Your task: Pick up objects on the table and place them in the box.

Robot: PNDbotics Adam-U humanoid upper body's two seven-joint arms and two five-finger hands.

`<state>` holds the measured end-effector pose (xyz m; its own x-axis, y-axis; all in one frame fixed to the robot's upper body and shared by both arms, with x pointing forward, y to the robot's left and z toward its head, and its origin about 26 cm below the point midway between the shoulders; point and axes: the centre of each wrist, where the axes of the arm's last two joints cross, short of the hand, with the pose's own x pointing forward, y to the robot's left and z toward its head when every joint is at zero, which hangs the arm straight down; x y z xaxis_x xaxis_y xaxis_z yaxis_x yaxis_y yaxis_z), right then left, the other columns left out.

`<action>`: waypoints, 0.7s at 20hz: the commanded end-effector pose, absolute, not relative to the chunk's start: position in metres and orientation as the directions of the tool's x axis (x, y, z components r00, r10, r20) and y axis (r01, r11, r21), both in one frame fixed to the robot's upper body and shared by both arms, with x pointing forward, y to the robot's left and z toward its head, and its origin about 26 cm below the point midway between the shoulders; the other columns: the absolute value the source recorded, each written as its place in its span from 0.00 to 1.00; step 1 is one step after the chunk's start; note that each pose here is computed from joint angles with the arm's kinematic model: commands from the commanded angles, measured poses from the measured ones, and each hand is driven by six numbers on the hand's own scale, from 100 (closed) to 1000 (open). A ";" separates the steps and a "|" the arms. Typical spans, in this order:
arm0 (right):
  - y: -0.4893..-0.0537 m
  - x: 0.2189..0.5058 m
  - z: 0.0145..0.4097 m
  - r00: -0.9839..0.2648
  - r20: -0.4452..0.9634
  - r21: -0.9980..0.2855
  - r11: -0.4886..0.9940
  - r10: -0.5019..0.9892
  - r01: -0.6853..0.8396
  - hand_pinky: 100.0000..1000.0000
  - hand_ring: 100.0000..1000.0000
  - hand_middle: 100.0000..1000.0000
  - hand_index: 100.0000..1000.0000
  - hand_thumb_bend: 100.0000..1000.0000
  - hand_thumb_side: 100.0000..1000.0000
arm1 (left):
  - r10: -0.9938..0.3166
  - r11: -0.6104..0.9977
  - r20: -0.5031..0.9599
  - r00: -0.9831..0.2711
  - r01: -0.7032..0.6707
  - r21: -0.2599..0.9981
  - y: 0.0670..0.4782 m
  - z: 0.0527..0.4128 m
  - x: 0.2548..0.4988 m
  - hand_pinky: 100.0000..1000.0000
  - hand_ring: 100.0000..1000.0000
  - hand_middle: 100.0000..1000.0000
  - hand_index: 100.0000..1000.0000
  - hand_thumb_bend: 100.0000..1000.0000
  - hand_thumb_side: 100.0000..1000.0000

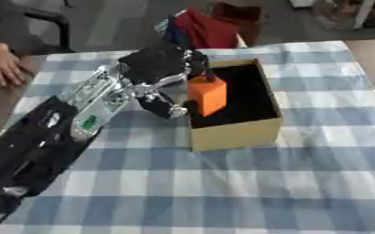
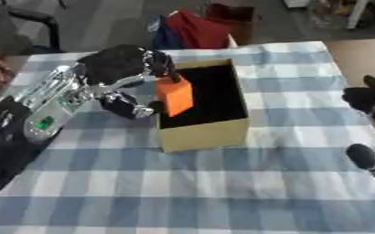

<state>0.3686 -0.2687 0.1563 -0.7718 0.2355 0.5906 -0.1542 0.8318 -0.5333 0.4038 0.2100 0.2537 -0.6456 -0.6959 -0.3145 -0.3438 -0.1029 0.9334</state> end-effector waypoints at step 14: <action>-0.267 0.366 0.165 -0.788 0.573 -0.528 0.837 0.226 -0.144 0.89 0.84 0.79 1.00 0.62 0.60 | -0.726 0.037 -0.370 -0.579 -0.571 0.820 0.208 0.290 0.390 0.70 0.70 0.72 0.83 0.46 0.25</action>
<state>0.3674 -0.2658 0.1561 -0.7723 0.2258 0.5938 -0.1597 0.8357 -0.5254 0.3976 0.1992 0.2699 -0.5995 -0.7191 -0.3515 -0.5195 0.0155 0.8543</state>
